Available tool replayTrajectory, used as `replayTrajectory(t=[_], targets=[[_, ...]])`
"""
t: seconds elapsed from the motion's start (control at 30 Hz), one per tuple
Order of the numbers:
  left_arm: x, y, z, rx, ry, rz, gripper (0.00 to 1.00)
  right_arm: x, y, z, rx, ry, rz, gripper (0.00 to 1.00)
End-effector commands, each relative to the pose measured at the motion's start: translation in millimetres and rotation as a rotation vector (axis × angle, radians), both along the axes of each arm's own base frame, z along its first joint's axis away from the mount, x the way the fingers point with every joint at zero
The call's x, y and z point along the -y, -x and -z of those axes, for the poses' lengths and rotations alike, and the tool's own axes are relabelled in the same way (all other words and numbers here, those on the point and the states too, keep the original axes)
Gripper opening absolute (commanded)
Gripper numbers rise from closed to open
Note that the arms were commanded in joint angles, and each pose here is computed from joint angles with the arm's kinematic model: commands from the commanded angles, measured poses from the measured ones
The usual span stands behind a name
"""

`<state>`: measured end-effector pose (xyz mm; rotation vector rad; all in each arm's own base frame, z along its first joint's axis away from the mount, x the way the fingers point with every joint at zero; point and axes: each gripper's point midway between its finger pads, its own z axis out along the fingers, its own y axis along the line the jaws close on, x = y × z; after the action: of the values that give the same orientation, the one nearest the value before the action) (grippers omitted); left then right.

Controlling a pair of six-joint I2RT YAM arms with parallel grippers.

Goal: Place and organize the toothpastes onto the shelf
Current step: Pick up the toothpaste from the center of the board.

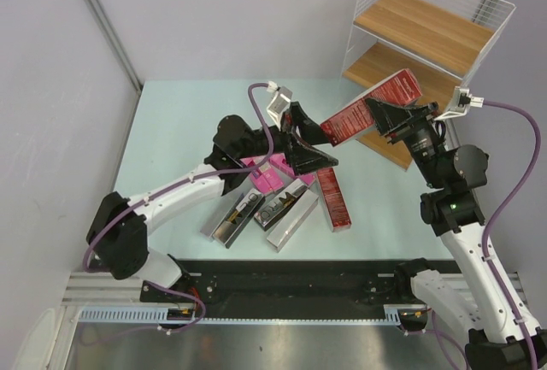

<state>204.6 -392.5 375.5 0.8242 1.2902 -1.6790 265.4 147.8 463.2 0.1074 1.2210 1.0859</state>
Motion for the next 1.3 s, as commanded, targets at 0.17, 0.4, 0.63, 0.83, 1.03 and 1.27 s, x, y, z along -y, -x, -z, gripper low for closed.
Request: replayTrajectory(t=[0.17, 0.4, 0.63, 0.83, 1.03, 1.27], targets=[[0.1, 18.0, -35.3, 0.116, 0.152, 0.114, 0.88, -6.4, 40.8, -46.6, 0.166, -0.064, -0.119, 0.27], [-0.3, 15.3, -48.0, 0.124, 0.193, 0.098, 0.86, -5.1, 49.0, -46.2, 0.165, -0.061, -0.125, 0.27], [1.7, 16.1, -53.6, 0.099, 0.234, 0.148, 0.46, -3.6, 55.3, -45.8, 0.173, -0.066, -0.129, 0.28], [-1.3, 16.5, -58.0, 0.090, 0.257, 0.155, 0.31, 0.7, 51.6, -40.5, 0.152, -0.056, -0.092, 0.47], [-16.3, -10.9, -59.0, 0.015, 0.254, 0.020, 0.26, 8.2, 37.1, -23.1, 0.088, -0.018, -0.012, 0.91], [-32.3, -47.8, -53.3, -0.065, 0.187, -0.171, 0.22, 43.3, 9.4, 20.7, -0.085, 0.047, 0.235, 0.99]])
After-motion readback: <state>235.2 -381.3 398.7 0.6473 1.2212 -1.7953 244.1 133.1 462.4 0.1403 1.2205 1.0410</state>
